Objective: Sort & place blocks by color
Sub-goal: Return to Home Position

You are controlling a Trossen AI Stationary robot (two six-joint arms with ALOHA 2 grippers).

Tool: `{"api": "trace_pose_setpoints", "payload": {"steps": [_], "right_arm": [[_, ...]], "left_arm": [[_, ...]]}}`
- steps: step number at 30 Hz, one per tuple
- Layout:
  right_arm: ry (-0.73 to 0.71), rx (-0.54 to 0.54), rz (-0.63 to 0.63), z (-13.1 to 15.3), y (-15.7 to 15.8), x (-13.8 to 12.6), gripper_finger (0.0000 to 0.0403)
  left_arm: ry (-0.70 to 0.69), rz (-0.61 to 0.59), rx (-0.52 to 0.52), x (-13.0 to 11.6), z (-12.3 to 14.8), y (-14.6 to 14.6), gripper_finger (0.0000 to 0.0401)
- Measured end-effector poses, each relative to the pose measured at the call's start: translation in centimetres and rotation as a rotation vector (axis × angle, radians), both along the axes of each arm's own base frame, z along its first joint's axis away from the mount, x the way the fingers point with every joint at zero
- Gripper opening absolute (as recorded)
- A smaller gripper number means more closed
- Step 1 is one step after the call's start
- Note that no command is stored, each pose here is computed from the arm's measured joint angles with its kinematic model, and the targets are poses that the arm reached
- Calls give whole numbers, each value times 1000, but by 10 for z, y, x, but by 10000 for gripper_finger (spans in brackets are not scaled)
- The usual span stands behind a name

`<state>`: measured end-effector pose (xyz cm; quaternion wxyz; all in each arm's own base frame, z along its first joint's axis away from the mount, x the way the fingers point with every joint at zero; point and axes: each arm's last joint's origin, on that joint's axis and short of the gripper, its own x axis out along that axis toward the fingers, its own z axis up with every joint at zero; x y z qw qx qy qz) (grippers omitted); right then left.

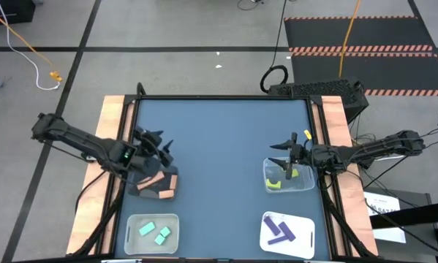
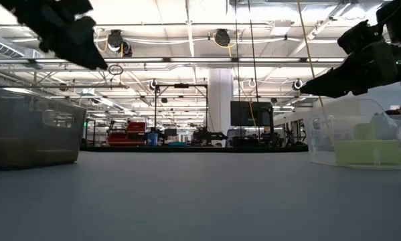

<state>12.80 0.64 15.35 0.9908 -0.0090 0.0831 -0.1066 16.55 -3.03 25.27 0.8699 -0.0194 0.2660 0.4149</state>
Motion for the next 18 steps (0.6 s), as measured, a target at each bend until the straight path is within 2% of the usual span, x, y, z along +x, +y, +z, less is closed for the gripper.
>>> {"api": "trace_pose_setpoints", "payload": {"steps": [5,9,14,18], "right_arm": [[1,0,0,0,0,0,228],[1,0,0,0,0,0,228],[-2,19,-4,0,0,0,228],[1,20,-4,-1,0,0,228]], "left_arm": [[-69,6,-8,5,-41,4,255],[-95,56,-18,2,-63,12,255],[-135,114,-40,-4,-77,25,255],[-174,126,-21,-7,-79,34,255]]}}
